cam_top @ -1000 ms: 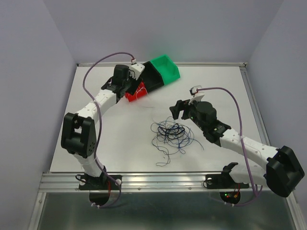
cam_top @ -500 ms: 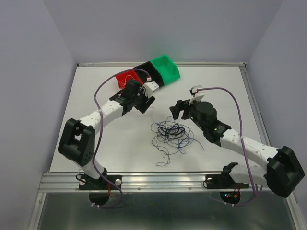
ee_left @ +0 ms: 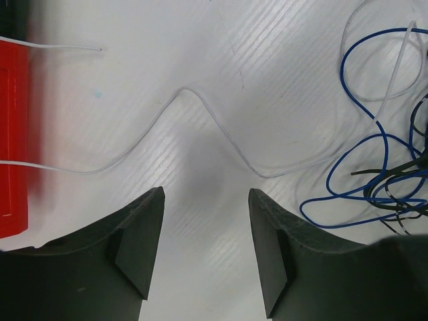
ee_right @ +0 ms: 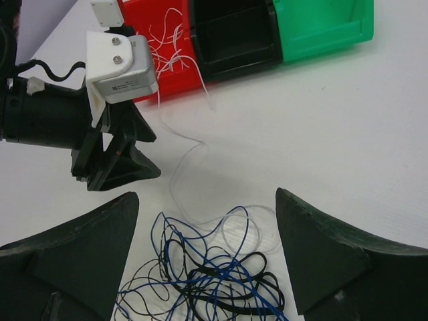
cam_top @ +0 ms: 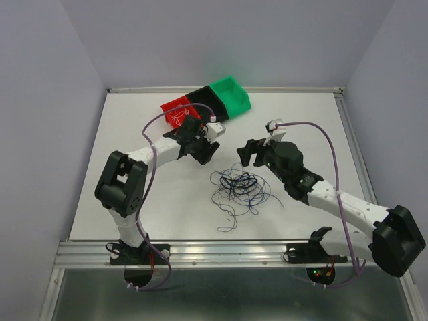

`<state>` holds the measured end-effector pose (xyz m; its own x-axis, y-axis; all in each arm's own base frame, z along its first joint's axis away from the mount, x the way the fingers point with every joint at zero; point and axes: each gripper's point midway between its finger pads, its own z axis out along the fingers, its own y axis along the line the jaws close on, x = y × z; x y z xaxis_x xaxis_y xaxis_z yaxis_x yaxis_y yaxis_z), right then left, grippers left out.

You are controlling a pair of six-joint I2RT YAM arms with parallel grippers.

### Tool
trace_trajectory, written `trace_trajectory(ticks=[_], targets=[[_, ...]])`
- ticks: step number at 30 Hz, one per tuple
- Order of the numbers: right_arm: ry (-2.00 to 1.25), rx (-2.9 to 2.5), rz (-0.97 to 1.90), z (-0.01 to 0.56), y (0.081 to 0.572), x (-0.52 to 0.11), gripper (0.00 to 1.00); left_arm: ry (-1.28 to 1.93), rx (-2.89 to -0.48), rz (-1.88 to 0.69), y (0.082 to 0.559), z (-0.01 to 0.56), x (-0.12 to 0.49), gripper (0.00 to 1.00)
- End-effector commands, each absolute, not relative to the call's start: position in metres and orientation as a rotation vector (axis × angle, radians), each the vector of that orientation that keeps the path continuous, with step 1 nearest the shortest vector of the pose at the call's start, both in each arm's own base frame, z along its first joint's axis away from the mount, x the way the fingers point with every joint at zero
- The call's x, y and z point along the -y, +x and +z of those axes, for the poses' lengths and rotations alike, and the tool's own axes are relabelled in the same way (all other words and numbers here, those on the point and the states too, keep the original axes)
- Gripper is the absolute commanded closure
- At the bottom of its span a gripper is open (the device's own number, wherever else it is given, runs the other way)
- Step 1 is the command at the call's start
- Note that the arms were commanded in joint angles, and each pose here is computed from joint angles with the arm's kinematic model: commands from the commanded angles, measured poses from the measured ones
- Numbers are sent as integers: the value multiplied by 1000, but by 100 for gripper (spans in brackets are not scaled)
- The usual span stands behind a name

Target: Untangle the cables

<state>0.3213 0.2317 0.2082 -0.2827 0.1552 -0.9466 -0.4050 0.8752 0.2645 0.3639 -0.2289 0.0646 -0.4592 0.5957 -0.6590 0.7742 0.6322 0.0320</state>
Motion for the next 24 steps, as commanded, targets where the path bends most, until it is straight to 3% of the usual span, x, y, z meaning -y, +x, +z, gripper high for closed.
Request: trace_trajectory(ticks=[1, 7, 10, 13, 14, 16, 17, 24], targets=[[-173, -1725, 562, 226, 322, -232, 12, 1065, -2166, -444, 370, 77, 249, 36], [-174, -1723, 561, 226, 322, -232, 12, 1068, -2179, -487, 371, 70, 258, 37], [-174, -1725, 561, 226, 322, -232, 12, 1068, -2195, -479, 375, 62, 264, 42], [-176, -1728, 561, 225, 322, -232, 12, 1078, -2201, -481, 376, 56, 269, 56], [-180, -1729, 562, 224, 322, -233, 12, 1079, -2198, -479, 378, 57, 270, 71], [-182, -1734, 561, 223, 322, -234, 12, 1087, -2189, -474, 378, 59, 269, 85], [-185, -1736, 559, 222, 322, -234, 12, 1089, -2184, -472, 377, 62, 269, 100], [-190, -1740, 556, 221, 323, -234, 12, 1015, -2103, -440, 380, 101, 247, 100]])
